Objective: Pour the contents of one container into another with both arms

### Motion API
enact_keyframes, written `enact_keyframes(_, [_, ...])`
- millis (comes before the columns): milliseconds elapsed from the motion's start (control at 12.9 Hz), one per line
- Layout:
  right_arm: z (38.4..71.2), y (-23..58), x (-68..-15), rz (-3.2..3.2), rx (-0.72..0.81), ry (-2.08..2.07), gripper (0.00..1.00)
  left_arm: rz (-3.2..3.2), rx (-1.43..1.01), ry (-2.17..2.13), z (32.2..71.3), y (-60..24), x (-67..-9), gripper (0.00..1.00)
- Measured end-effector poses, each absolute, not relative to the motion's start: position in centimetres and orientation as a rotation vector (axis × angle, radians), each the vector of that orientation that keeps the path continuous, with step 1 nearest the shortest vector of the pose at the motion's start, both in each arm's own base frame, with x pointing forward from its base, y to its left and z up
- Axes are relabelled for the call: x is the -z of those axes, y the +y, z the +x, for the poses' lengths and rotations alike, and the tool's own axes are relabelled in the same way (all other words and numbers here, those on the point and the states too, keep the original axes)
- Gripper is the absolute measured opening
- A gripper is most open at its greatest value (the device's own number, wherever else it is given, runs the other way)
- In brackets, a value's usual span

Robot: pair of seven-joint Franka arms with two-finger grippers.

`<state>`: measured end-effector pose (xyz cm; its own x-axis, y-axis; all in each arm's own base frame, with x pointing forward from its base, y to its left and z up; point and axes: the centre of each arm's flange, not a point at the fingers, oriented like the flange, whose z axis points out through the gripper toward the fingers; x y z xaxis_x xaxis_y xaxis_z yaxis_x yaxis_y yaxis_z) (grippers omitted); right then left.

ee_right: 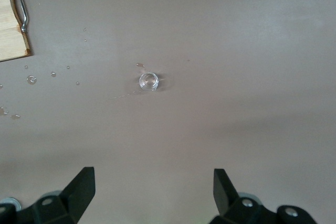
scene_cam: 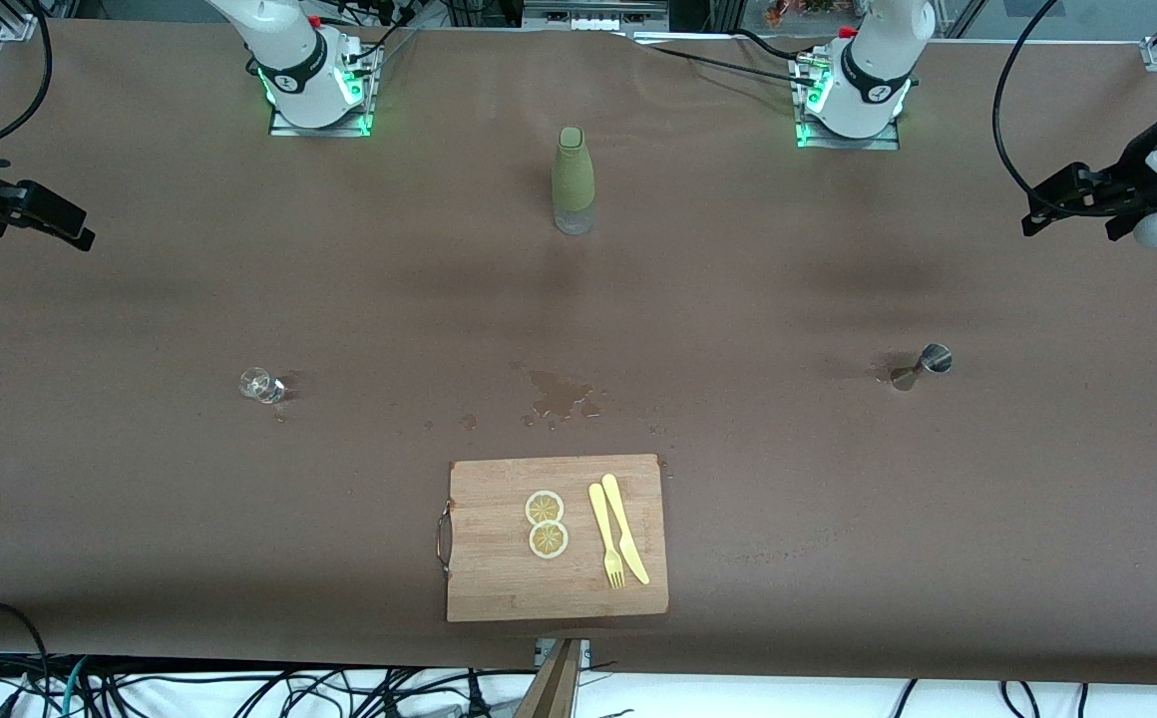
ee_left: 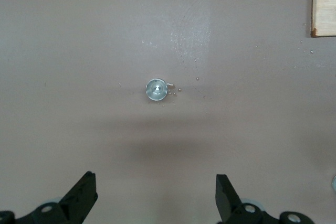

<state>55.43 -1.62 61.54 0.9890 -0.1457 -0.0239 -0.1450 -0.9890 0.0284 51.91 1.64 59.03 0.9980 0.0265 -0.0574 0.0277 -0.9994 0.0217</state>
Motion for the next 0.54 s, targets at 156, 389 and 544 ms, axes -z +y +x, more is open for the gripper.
enact_keyframes(156, [55.44, -1.39, -61.54, 3.108, 0.040, -0.221, 1.00, 3.120, 0.087, 0.057, 51.78, 1.09, -59.22, 1.00])
enact_keyframes(389, [55.45, -1.02, -61.54, 3.110, 0.039, -0.211, 1.00, 3.126, 0.076, 0.056, 51.33, 0.65, -59.76, 1.00])
enact_keyframes(544, [55.47, -0.98, -61.56, 3.110, 0.037, -0.210, 1.00, 3.129, 0.072, 0.056, 51.00, 0.55, -60.04, 1.00])
